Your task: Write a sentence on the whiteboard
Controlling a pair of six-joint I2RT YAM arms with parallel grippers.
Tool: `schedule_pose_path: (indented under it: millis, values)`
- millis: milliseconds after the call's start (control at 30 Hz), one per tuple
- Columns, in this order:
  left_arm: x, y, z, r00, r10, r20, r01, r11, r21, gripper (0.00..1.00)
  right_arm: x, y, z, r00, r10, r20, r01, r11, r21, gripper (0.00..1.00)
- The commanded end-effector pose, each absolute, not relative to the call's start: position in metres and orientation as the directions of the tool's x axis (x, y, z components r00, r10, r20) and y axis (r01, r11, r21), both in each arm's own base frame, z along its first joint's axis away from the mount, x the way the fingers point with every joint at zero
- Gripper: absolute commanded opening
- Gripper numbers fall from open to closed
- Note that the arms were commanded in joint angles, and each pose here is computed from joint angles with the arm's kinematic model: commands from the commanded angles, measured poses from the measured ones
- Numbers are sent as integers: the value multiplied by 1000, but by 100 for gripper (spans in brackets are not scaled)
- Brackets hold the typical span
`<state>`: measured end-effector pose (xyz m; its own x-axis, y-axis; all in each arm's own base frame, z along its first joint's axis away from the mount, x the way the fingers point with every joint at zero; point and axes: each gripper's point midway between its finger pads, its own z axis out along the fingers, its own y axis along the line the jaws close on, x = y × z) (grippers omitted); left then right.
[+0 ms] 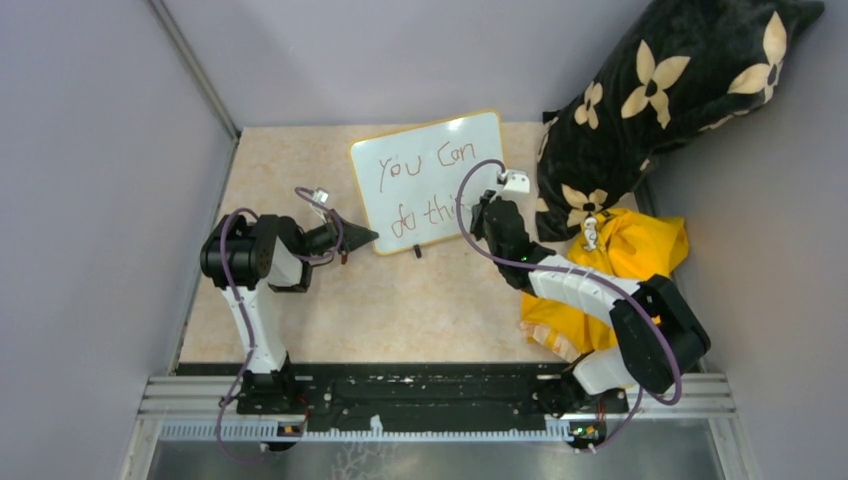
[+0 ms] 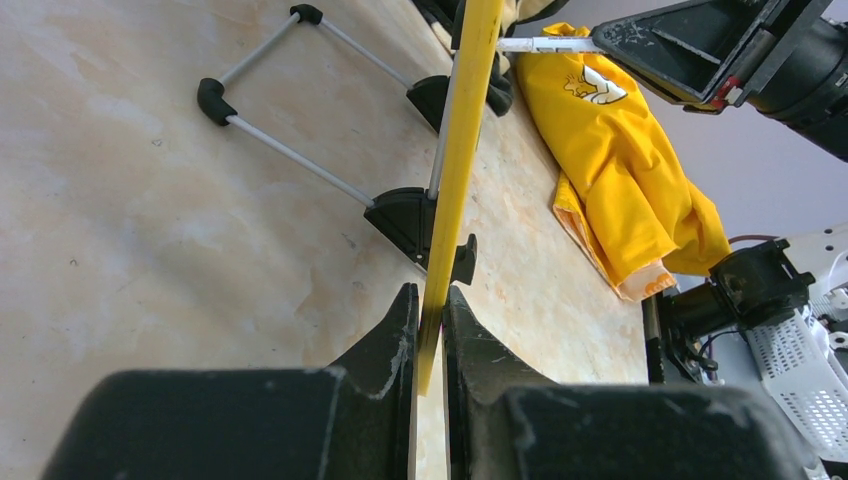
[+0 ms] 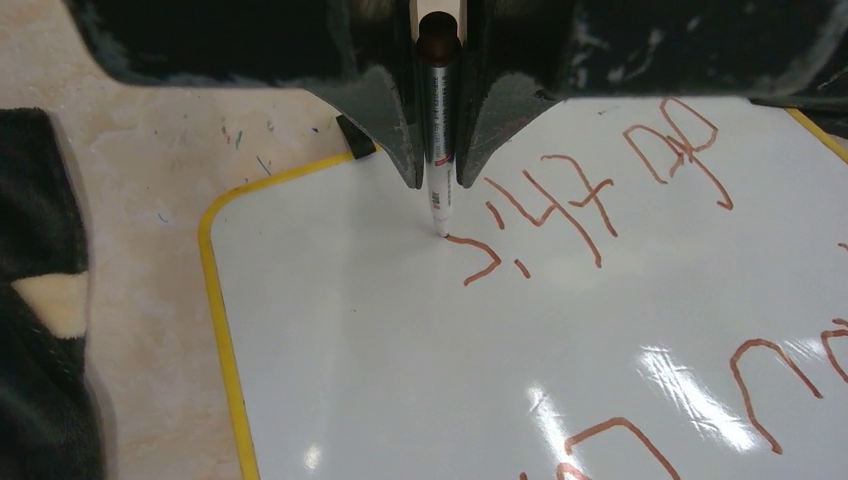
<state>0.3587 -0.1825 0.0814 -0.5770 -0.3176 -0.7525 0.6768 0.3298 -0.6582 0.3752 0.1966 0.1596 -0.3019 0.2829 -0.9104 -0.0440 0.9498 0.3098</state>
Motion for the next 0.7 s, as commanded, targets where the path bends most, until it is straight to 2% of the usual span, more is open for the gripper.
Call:
schedule_pose_path:
  millis: [0,667]
  values:
    - [358,-184,77,-601,-311,-736,662,321,-677,0,376,175,156,-289,288,-913,25,956,293,0]
    - [357,-185,76,-602,-309,-736,663,321,-677,0,368,195,148,-340,282,-897,-83,941,327,0]
